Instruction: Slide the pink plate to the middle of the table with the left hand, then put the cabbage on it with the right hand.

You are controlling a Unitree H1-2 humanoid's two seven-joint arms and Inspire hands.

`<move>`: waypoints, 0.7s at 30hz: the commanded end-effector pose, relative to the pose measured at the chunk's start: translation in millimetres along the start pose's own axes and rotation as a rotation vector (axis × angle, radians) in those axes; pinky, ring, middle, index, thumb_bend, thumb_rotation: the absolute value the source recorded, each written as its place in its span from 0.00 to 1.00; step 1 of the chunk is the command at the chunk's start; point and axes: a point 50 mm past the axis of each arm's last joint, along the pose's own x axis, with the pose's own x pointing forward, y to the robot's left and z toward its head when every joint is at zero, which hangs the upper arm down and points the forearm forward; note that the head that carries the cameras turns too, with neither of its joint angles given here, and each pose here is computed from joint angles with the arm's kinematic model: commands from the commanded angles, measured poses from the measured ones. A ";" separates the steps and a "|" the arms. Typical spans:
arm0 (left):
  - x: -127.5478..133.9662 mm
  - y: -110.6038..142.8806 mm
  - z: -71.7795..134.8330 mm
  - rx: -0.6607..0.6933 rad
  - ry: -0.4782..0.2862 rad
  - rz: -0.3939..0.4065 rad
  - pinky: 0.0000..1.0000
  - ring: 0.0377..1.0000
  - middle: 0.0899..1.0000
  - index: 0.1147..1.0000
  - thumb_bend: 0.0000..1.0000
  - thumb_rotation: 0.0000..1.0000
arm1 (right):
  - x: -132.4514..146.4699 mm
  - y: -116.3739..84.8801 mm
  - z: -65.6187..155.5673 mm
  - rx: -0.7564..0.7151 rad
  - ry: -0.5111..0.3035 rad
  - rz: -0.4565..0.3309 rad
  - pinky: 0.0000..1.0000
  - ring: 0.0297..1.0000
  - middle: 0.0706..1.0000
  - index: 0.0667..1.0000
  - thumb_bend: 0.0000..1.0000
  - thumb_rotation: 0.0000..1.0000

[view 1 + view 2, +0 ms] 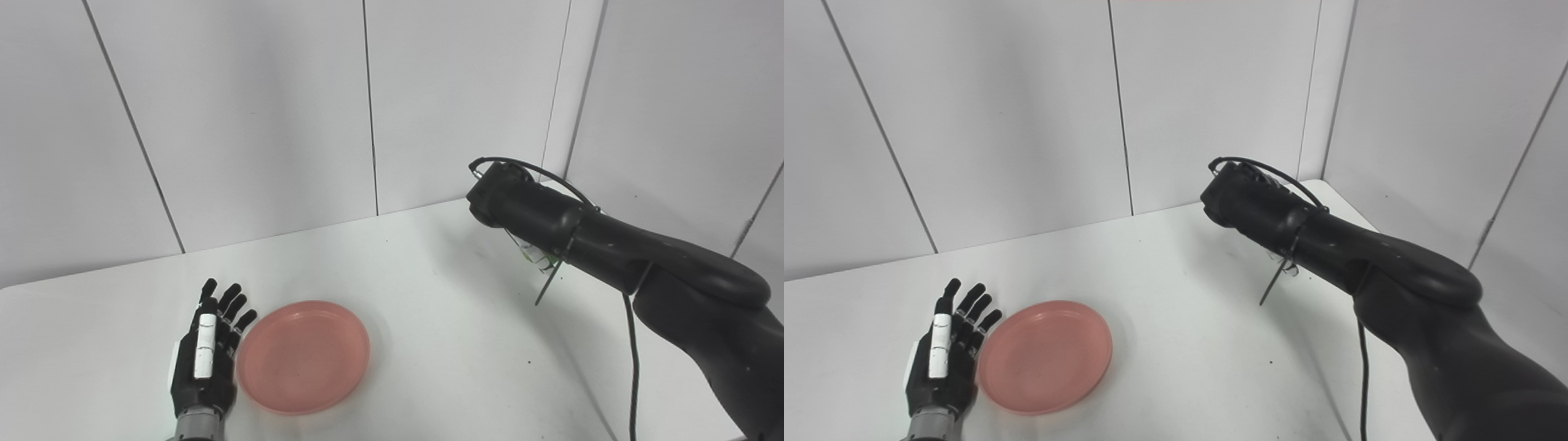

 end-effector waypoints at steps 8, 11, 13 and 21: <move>-38.8 3.6 -53.4 -0.030 0.138 0.080 0.73 0.87 0.84 0.91 0.89 0.68 | -38.0 -42.4 -3.1 0.000 -0.072 -0.093 0.27 0.38 0.47 0.46 0.52 0.02; -38.6 4.0 -52.9 -0.016 0.136 0.090 0.70 0.85 0.82 0.90 0.88 0.68 | -54.2 -50.5 8.4 0.012 -0.120 -0.153 0.25 0.34 0.45 0.46 0.52 0.01; -38.3 3.7 -53.4 -0.004 0.134 0.093 0.68 0.83 0.80 0.89 0.87 0.68 | -70.4 -55.9 16.0 -0.012 -0.160 -0.216 0.24 0.33 0.45 0.46 0.53 0.00; -35.8 -2.7 -57.0 -0.020 0.140 0.070 0.70 0.86 0.82 0.93 0.90 0.70 | -119.6 -85.1 60.4 -0.044 -0.262 -0.340 0.17 0.25 0.44 0.46 0.53 0.00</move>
